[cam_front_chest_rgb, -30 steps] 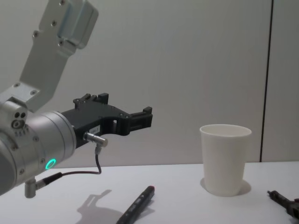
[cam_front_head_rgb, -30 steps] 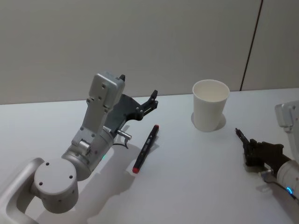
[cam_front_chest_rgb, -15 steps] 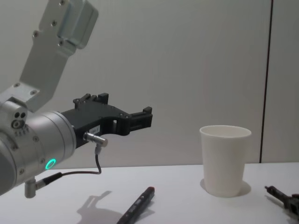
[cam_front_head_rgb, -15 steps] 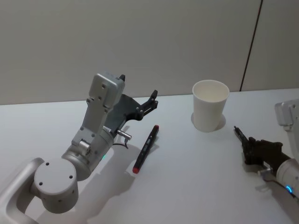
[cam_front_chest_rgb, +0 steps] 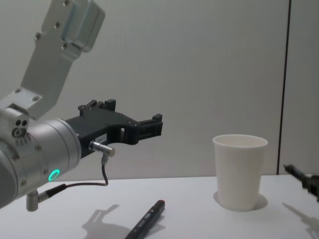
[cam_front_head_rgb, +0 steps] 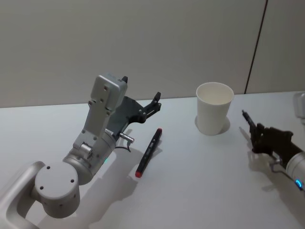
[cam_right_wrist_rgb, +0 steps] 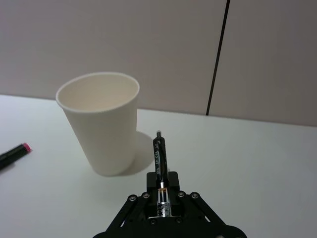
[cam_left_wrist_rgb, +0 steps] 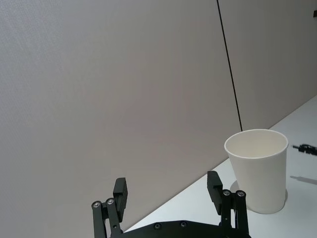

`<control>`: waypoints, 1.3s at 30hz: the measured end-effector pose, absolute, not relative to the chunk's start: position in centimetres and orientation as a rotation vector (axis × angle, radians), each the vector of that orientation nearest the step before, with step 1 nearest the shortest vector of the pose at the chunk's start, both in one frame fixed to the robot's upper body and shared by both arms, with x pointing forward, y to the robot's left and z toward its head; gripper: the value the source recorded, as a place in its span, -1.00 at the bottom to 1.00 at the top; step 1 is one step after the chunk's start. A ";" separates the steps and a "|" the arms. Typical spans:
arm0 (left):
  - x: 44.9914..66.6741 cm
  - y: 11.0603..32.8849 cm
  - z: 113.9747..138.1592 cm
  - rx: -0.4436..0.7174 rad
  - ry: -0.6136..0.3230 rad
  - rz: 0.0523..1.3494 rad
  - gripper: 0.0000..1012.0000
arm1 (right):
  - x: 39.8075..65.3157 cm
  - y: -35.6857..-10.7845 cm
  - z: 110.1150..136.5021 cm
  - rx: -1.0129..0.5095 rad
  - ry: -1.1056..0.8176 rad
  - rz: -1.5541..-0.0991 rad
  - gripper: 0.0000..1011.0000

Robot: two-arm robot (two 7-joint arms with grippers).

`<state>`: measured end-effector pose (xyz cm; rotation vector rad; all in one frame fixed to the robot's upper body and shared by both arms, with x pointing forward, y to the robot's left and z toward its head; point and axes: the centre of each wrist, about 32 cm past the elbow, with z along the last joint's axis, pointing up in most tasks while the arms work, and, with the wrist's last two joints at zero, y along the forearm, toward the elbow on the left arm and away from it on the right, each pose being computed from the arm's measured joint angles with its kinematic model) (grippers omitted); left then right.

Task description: Place the pen into the pen holder.

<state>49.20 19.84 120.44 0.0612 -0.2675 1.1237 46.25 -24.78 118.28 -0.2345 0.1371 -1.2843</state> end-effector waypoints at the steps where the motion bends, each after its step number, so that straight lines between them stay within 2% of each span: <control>1: 49.2 19.8 120.4 0.061 -0.268 1.124 0.98 | 46.3 -24.8 118.4 -0.213 0.126 -1.286 -0.75; 22: 49.2 19.8 120.4 0.061 -0.268 1.124 0.98 | 47.5 -25.5 121.4 0.086 -0.042 -1.284 -0.75; 30: 49.2 19.8 120.4 0.061 -0.268 1.124 0.98 | 49.0 -25.2 122.5 0.223 -0.121 -1.267 -0.75; 39: 49.2 19.8 120.4 0.061 -0.268 1.124 0.98 | 51.9 -24.5 123.2 0.348 -0.222 -1.244 -0.75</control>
